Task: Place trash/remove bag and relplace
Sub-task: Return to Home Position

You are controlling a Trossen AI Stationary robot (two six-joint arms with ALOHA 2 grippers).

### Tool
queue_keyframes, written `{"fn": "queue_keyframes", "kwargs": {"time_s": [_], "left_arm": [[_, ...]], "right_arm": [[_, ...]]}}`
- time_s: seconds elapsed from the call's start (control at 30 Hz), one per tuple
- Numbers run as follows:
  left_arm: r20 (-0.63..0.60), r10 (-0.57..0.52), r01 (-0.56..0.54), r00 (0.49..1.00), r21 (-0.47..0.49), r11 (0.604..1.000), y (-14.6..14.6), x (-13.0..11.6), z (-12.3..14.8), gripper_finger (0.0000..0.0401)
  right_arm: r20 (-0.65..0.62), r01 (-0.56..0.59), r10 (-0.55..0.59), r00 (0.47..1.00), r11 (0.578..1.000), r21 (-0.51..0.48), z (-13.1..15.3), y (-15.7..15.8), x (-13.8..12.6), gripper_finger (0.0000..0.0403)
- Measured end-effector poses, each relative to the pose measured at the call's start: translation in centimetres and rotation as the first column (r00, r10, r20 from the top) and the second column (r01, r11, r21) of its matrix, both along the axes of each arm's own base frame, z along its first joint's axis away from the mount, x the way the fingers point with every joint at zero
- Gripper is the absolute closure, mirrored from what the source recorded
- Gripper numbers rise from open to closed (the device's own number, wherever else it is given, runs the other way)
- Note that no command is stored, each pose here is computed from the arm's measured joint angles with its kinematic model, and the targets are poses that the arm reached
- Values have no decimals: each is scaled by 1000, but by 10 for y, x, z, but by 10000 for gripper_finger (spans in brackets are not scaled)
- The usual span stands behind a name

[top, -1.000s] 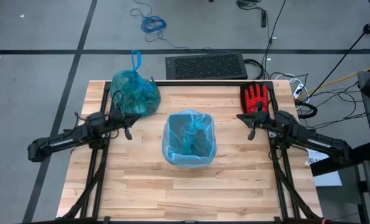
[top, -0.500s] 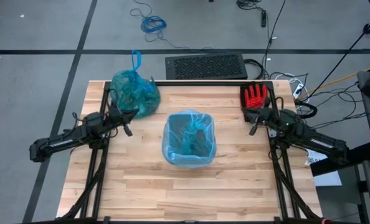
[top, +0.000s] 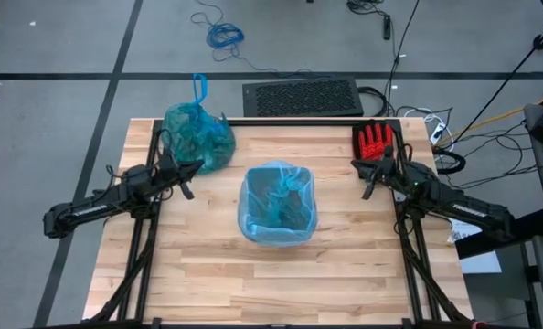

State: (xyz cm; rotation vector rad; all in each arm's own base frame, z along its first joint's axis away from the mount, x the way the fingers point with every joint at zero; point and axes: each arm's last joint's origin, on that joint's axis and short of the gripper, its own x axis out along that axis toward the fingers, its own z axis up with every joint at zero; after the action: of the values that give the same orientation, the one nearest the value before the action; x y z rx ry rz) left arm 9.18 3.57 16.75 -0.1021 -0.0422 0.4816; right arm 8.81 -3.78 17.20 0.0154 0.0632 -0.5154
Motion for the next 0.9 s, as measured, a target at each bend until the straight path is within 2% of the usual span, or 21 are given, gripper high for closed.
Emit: {"fn": "queue_keyframes", "kwargs": {"time_s": [0.3,0.9], "left_arm": [[-3,0,0,1000,8,1000,0,0,0,401],[-3,0,0,1000,8,1000,0,0,0,401]], "right_arm": [[80,3,-15,997,989,148,0,0,0,403],[76,3,-14,997,990,142,0,0,0,403]]}}
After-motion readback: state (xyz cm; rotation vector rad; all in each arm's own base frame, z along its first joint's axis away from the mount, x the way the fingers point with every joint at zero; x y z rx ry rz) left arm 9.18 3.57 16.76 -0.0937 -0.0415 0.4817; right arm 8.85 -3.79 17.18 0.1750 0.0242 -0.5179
